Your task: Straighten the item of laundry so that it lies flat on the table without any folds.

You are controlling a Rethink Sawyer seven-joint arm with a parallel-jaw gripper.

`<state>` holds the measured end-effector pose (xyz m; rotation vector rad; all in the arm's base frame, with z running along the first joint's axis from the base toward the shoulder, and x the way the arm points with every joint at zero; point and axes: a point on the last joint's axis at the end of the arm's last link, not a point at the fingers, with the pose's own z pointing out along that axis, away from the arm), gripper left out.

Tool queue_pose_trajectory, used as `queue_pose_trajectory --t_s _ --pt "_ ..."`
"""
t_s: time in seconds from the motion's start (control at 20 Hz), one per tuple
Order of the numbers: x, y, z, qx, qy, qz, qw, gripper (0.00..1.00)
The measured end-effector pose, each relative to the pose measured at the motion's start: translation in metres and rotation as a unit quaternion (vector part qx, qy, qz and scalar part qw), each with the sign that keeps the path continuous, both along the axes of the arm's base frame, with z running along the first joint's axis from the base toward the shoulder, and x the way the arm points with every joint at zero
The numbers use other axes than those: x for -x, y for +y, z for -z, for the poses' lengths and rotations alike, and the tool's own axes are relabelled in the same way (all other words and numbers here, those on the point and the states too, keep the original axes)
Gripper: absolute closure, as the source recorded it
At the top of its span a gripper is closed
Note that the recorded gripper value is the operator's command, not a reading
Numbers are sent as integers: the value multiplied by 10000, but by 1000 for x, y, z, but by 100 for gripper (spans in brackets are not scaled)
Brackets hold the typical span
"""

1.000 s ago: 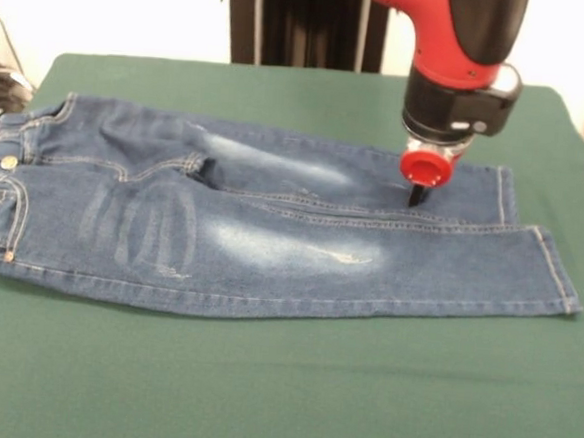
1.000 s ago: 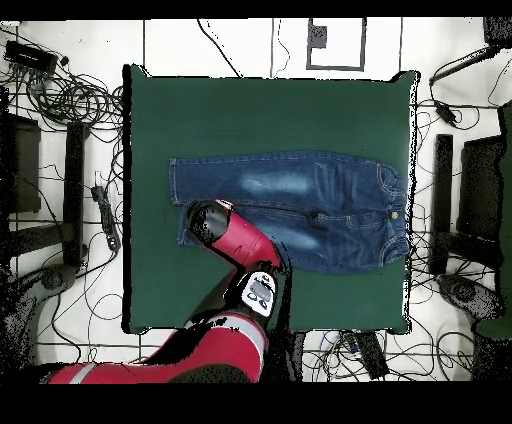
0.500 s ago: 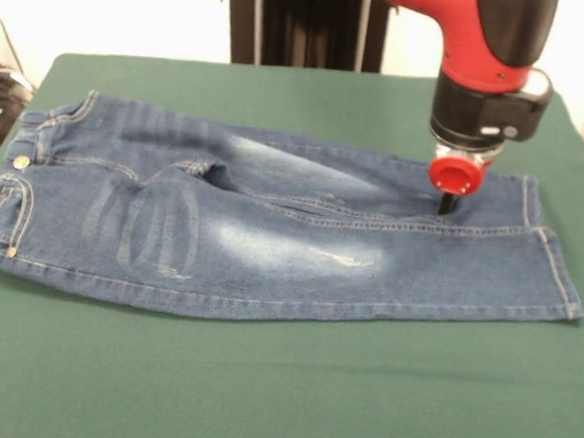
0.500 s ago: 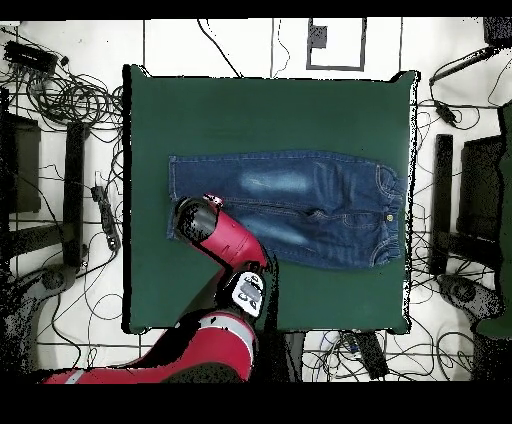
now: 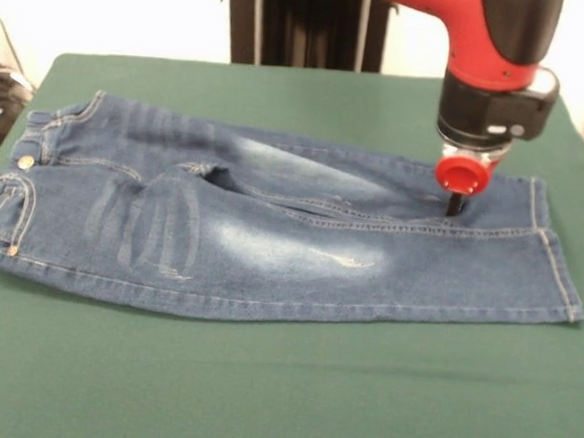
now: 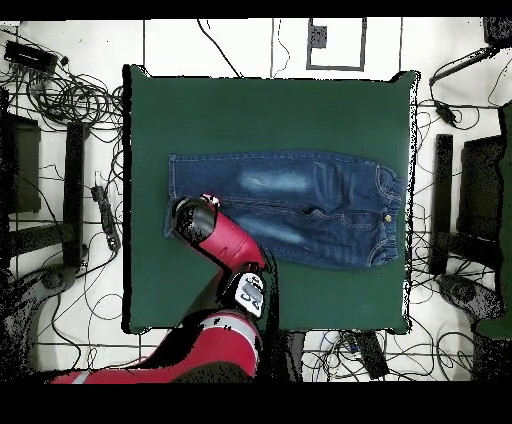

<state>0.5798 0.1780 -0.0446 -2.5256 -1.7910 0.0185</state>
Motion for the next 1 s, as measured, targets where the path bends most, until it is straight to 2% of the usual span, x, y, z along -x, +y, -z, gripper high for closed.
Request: queue_pose_trajectory --t_s 0.5,0.85,1.0 --pt "8 -7 -4 -136 29 -598 9981 100" --pt "12 6 -6 -369 63 -687 9969 100" --pt "18 20 -8 -474 94 -751 9960 100"
